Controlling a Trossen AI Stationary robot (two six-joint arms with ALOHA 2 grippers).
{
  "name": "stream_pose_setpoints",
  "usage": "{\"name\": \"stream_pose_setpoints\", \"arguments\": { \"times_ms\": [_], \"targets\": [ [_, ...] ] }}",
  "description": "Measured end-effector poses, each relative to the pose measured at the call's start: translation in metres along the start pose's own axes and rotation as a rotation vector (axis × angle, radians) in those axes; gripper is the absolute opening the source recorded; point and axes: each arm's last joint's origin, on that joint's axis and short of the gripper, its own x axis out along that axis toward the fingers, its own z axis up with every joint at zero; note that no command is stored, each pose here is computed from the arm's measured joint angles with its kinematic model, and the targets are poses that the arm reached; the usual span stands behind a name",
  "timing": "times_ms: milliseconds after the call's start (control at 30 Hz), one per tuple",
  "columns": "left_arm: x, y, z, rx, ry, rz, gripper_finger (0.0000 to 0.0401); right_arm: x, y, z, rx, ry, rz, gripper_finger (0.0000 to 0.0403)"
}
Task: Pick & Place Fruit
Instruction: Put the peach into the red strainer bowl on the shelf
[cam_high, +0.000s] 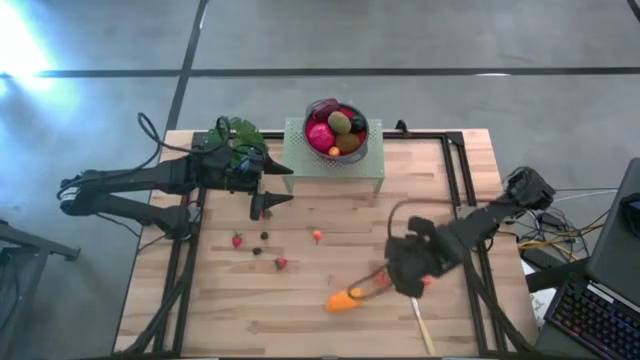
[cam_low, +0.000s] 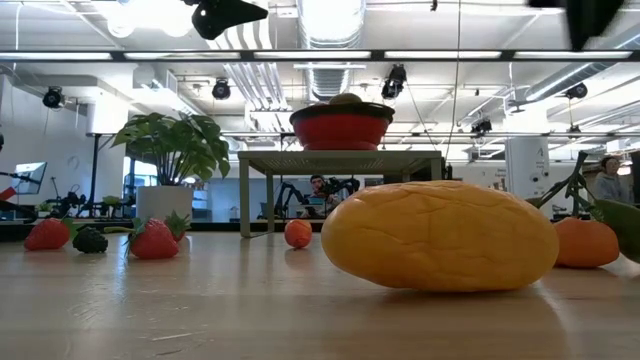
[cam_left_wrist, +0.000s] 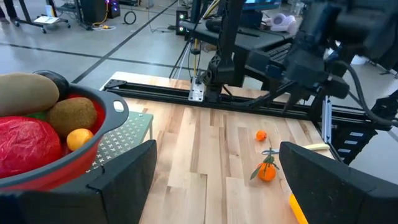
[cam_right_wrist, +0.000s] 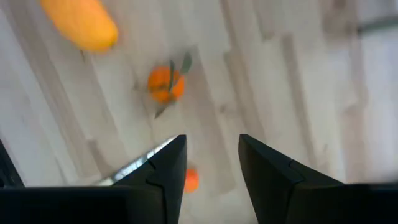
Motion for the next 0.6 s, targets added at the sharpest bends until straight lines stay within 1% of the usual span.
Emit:
{"name": "stream_pose_setpoints", "arguments": {
  "times_ms": [167, 333, 467, 600],
  "targets": [
    [0.000, 0.000, 0.000, 0.000, 0.000, 0.000, 0.0344, 0.017, 0.018, -0.037, 0.066, 0.026, -0.061, 0.0167],
    [0.000, 0.000, 0.000, 0.000, 0.000, 0.000, 0.0344, 0.040, 0.024, -0.070, 0.145, 0.049, -0.137, 0.0186],
    [0.000, 0.000, 0.000, 0.000, 0.000, 0.000, 0.0344, 0.062, 0.030, -0.085, 0.173, 0.039, -0.106, 0.0198],
    [0.000, 0.000, 0.000, 0.000, 0.000, 0.000, 0.0344, 0.081, 0.033, -0.093, 0.182, 0.044, -0.053, 0.0209]
  ]
}}
